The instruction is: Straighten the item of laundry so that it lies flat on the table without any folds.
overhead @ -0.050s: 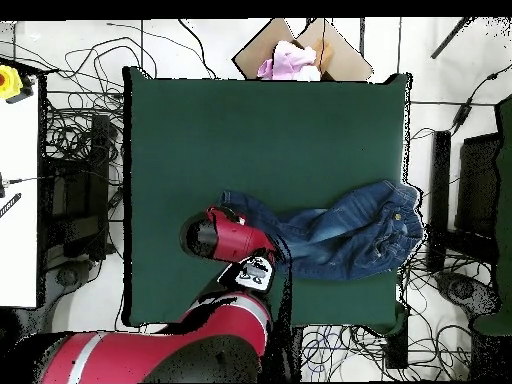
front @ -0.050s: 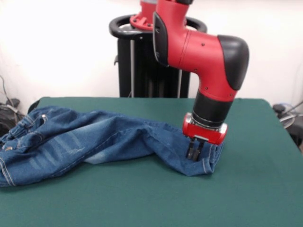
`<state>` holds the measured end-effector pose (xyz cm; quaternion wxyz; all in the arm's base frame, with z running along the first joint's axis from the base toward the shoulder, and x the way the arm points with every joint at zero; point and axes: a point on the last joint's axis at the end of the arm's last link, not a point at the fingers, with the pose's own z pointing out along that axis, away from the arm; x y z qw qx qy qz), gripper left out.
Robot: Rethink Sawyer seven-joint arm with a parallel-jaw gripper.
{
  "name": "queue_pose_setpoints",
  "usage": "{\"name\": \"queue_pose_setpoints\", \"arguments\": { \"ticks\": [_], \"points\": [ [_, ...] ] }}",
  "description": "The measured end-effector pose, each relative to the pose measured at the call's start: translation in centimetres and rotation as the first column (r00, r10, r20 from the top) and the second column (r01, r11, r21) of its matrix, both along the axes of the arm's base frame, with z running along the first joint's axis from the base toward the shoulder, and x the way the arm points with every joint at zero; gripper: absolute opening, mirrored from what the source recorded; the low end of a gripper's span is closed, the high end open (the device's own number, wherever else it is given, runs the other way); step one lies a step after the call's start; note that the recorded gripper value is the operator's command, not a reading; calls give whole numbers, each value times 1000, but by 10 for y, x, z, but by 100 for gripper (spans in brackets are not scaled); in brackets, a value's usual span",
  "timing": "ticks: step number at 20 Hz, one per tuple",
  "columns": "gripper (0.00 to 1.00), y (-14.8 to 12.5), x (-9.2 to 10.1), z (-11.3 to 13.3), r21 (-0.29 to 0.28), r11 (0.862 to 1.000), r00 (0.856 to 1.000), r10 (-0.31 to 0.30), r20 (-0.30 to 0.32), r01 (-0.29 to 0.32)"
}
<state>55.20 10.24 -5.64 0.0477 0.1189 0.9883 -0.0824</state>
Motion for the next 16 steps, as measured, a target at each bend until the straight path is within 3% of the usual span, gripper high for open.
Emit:
{"name": "queue_pose_setpoints", "arguments": {
  "ticks": [3,4,16],
  "points": [
    [0,6,7,-1,6,1000,1000,-19,1,19],
    [100,7,8,-1,7,1000,1000,-24,3,24],
    [100,2,12,0,37,998,999,-53,-14,53]
  ]
}}
